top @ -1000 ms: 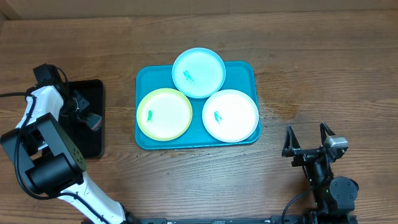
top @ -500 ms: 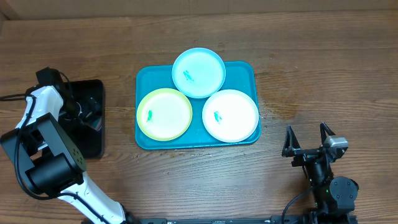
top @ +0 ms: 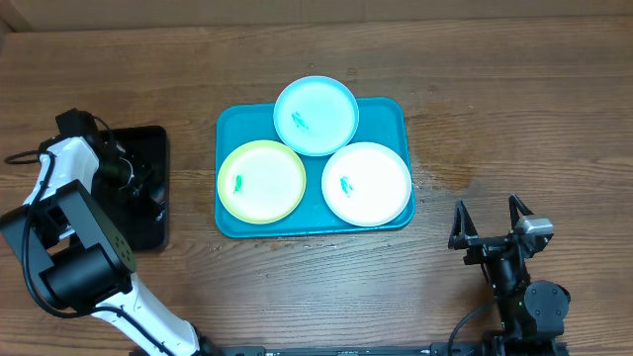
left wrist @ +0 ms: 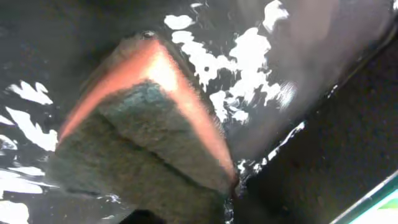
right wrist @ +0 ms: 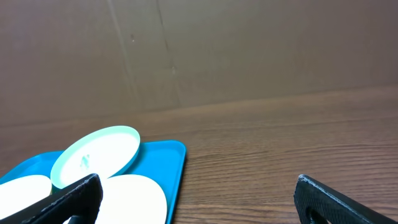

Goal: Clean dirty plates on tray and stack at the side
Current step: 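Grasp the grey-and-orange sponge with the left gripper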

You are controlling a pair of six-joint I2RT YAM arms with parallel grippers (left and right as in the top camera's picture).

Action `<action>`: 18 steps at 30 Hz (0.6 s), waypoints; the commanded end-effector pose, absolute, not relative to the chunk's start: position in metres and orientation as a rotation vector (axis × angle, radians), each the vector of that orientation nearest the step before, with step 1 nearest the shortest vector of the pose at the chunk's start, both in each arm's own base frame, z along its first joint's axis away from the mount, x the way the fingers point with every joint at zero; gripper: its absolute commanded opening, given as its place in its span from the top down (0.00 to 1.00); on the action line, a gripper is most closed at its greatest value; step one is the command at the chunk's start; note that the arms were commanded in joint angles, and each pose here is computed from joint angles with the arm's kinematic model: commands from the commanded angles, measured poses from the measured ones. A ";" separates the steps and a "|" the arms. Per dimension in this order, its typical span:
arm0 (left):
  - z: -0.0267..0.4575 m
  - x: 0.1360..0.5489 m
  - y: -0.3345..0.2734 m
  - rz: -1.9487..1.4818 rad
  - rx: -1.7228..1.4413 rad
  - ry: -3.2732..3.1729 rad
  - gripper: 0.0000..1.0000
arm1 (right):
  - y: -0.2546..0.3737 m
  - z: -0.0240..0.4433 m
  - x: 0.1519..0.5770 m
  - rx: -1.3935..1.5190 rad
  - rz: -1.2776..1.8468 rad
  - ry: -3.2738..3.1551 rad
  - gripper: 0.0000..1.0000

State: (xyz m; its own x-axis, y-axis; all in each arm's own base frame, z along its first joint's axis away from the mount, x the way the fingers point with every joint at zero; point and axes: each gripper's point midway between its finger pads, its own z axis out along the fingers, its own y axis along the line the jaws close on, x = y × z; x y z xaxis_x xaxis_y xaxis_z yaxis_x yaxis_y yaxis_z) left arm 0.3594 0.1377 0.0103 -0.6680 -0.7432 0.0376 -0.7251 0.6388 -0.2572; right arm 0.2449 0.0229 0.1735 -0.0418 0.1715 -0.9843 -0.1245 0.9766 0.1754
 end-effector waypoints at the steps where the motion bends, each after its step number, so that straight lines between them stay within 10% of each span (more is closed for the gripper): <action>1: 0.008 0.361 0.126 -0.464 -1.233 2.790 0.96 | 0.021 0.171 0.245 0.043 0.229 1.592 0.00; 18: 0.112 0.372 0.186 -0.025 -1.233 2.771 0.96 | 0.021 0.171 0.245 0.043 0.229 1.592 0.00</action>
State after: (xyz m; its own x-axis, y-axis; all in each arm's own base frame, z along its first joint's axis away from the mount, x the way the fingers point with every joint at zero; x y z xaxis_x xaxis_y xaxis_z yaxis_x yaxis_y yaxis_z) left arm 0.3643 0.1656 0.0805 -0.6655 -0.7464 0.0038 -0.7408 0.6599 -0.1259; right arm 0.2449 0.0229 0.1735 -0.0418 0.1715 -0.9843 -0.1245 0.9766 0.1754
